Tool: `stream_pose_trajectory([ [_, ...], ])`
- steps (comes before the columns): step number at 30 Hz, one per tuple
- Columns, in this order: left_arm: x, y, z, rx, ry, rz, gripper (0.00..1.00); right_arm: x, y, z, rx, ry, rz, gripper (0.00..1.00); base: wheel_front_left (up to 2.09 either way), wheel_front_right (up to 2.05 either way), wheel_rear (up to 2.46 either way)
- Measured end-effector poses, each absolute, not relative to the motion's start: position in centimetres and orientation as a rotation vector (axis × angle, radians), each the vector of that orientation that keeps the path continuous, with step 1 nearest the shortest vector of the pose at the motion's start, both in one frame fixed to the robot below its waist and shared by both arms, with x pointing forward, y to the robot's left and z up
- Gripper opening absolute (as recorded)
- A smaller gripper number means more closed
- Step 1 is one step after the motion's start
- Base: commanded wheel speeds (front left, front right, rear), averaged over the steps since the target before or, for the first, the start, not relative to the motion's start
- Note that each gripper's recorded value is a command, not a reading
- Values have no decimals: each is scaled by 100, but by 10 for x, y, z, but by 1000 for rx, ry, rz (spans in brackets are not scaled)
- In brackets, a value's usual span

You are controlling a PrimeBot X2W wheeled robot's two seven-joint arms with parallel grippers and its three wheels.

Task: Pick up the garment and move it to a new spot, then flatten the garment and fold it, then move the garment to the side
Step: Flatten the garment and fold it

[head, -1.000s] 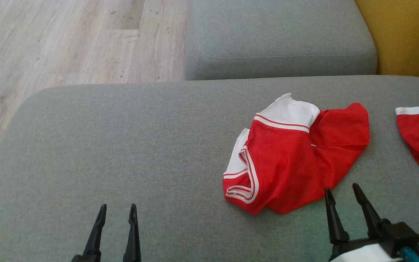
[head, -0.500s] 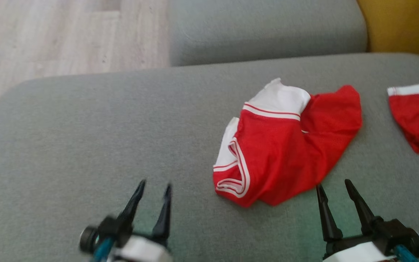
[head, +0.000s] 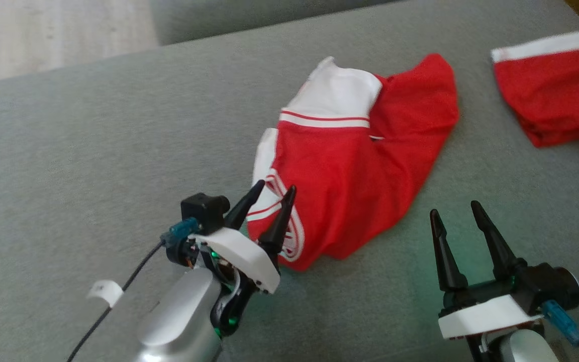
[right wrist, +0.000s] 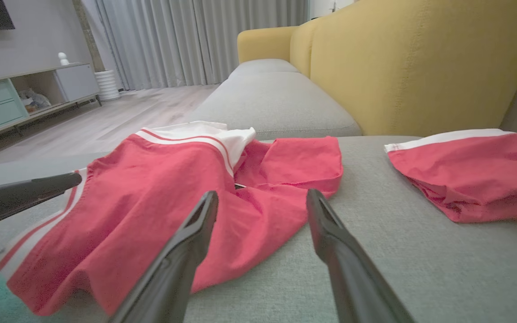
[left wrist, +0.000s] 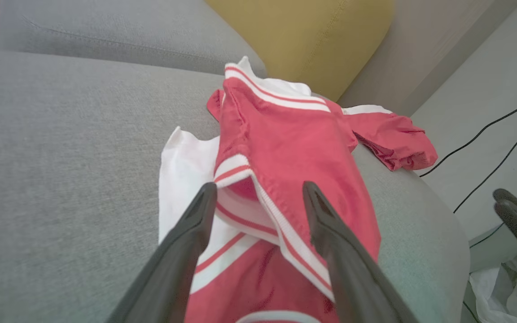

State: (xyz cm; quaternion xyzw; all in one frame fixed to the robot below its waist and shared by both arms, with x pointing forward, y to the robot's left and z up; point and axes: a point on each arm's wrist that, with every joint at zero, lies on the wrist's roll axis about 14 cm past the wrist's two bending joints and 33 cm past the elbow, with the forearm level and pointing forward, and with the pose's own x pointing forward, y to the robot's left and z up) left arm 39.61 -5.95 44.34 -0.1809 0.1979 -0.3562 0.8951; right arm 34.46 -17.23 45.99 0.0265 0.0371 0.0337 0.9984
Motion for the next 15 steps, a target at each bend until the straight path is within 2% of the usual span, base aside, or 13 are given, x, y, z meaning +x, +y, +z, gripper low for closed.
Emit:
stream_pose_trajectory([
  [9,402,-92,416,-380,511,-800,100,330,-204,456,41,97,-42,100,0,0,0],
  [10,402,-93,416,-374,513,-806,75,328,-206,456,41,97,-50,100,0,0,0],
  [11,403,-95,417,-374,510,-809,28,327,-208,457,43,95,-58,100,0,0,0],
  [12,403,-97,418,-375,506,-813,28,325,-209,458,44,92,-65,100,0,0,0],
  [13,403,-100,420,-372,500,-822,0,324,-211,459,44,90,-70,100,0,0,0],
  [15,399,-108,426,-366,486,-856,0,321,-213,461,44,83,-78,100,0,0,0],
])
